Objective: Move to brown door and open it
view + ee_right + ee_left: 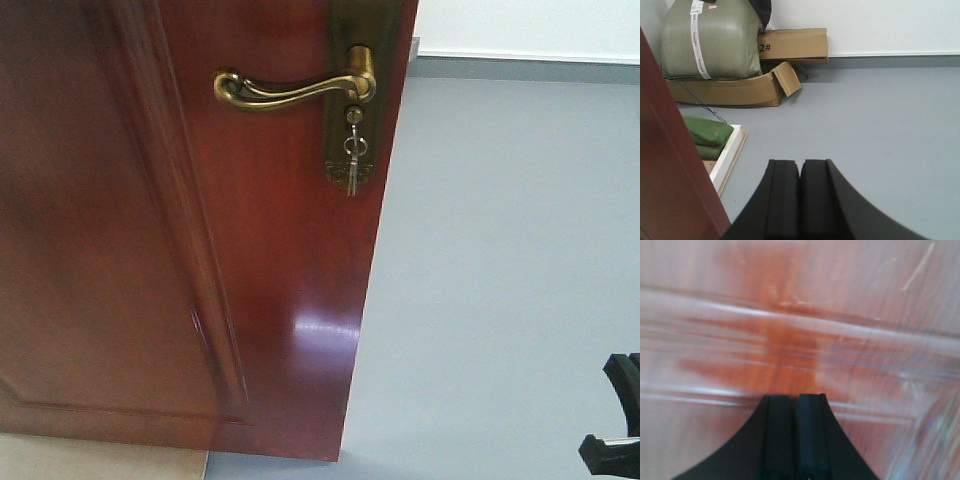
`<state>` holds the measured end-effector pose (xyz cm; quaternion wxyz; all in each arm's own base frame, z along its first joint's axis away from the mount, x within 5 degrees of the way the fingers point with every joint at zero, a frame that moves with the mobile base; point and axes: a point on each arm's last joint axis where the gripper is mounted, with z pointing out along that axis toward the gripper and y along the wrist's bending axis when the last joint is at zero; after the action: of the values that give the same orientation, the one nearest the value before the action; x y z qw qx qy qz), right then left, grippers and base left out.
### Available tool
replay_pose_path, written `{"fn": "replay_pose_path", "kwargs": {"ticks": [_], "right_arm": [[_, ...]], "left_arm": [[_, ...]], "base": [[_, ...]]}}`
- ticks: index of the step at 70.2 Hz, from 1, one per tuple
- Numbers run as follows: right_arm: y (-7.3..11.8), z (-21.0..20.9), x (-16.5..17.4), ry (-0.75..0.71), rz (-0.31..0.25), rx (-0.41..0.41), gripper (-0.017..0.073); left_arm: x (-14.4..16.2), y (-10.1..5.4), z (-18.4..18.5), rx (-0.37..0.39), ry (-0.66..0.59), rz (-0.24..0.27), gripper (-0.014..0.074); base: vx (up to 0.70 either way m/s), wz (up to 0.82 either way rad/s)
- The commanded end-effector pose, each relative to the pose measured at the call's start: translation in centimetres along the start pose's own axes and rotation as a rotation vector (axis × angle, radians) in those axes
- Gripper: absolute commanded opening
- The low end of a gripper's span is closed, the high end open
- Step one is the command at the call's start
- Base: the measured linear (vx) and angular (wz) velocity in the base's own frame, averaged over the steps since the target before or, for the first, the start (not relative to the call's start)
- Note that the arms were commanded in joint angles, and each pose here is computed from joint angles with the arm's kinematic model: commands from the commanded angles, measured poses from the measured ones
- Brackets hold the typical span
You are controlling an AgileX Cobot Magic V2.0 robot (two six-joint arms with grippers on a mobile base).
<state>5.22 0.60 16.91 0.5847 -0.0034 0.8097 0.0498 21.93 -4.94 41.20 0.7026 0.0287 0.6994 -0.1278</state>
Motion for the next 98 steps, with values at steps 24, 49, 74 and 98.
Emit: {"fn": "replay_pose_path", "kwargs": {"ticks": [24,49,74,98], "right_arm": [[-0.03,-0.11,-0.73,-0.094,-0.016,0.004,0.0],[-0.03,-0.11,-0.73,-0.094,-0.016,0.004,0.0],[-0.03,-0.11,-0.73,-0.094,-0.016,0.004,0.0],[-0.03,-0.11,-0.73,-0.094,-0.016,0.004,0.0]], "left_arm": [[-1.5,-0.09,-0.49,-0.012,-0.055,-0.005,0.0017],[-1.5,-0.09,-0.49,-0.012,-0.055,-0.005,0.0017],[-1.6,-0.2,-0.55,-0.006,-0.06,0.203,0.0017],[-2.11,-0.45,-0.57,0.018,-0.124,0.177,0.0017]], "base": [[0.04,0.01],[0.0,0.0],[0.0,0.0],[0.0,0.0]]}}
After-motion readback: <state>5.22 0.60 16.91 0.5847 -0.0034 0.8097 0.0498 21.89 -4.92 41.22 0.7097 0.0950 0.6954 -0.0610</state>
